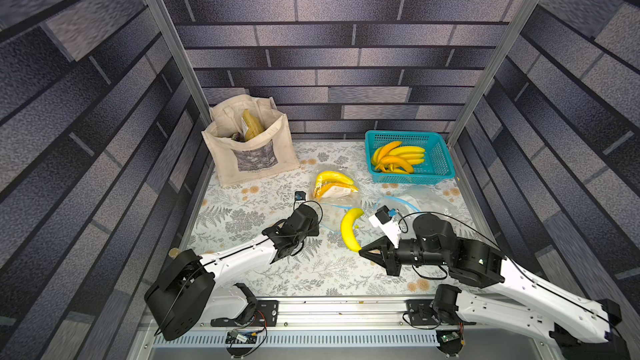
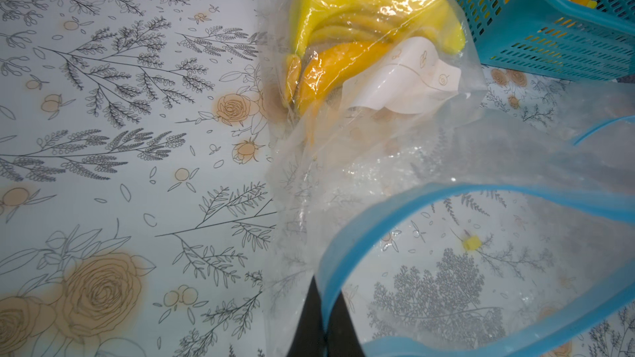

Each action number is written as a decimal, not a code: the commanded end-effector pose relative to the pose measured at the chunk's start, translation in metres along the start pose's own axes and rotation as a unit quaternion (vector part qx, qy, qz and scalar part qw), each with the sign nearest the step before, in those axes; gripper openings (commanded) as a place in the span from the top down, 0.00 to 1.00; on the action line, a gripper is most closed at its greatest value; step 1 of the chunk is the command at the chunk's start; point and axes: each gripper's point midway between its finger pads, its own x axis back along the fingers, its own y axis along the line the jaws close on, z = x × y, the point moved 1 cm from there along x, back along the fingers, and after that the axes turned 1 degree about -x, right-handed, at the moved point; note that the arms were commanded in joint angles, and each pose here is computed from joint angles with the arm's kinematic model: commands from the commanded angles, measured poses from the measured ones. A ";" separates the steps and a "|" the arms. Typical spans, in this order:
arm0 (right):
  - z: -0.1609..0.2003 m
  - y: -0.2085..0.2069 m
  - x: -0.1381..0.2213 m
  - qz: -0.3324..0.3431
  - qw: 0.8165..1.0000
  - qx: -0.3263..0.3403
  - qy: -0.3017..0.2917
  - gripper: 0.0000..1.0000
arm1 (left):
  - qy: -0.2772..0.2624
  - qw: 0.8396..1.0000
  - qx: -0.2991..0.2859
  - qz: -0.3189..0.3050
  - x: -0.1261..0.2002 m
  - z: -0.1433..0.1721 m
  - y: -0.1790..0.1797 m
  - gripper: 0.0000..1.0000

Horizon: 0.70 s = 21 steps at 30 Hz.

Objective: Open the zip-top bag and take out the banana
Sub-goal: Place the banana in the basket.

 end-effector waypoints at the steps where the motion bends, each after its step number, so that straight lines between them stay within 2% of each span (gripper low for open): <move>1: -0.021 -0.046 0.018 0.153 0.987 0.048 -0.021 1.00 | 0.008 1.000 -0.012 0.009 -0.004 -0.005 -0.007 1.00; 3: -0.044 -0.085 0.020 0.229 0.971 0.048 -0.038 1.00 | 0.012 1.000 -0.012 0.016 -0.006 -0.004 -0.011 1.00; 5: -0.065 -0.122 0.015 0.247 0.967 0.017 -0.051 1.00 | 0.013 1.000 -0.012 0.019 -0.006 -0.006 -0.014 1.00; 8: -0.097 -0.205 0.011 0.292 0.953 -0.032 -0.078 1.00 | 0.008 1.000 -0.014 0.021 -0.005 -0.009 -0.016 1.00; 9: -0.115 -0.229 0.009 0.305 0.948 -0.026 -0.089 1.00 | 0.006 1.000 -0.014 0.022 -0.004 -0.011 -0.017 1.00; 12: -0.140 -0.294 -0.012 0.338 0.938 -0.020 -0.079 1.00 | 0.001 1.000 -0.017 0.022 -0.001 -0.015 -0.018 1.00; 16: -0.158 -0.359 -0.036 0.369 0.926 -0.024 -0.074 1.00 | 0.000 1.000 -0.014 0.022 -0.001 -0.017 -0.018 1.00; 20: -0.156 -0.407 -0.051 0.392 0.917 -0.050 -0.046 1.00 | 0.002 1.000 -0.012 0.025 -0.001 -0.017 -0.020 1.00; 21: -0.151 -0.417 -0.053 0.396 0.916 -0.063 -0.031 0.85 | 0.002 1.000 -0.012 0.026 -0.001 -0.016 -0.021 1.00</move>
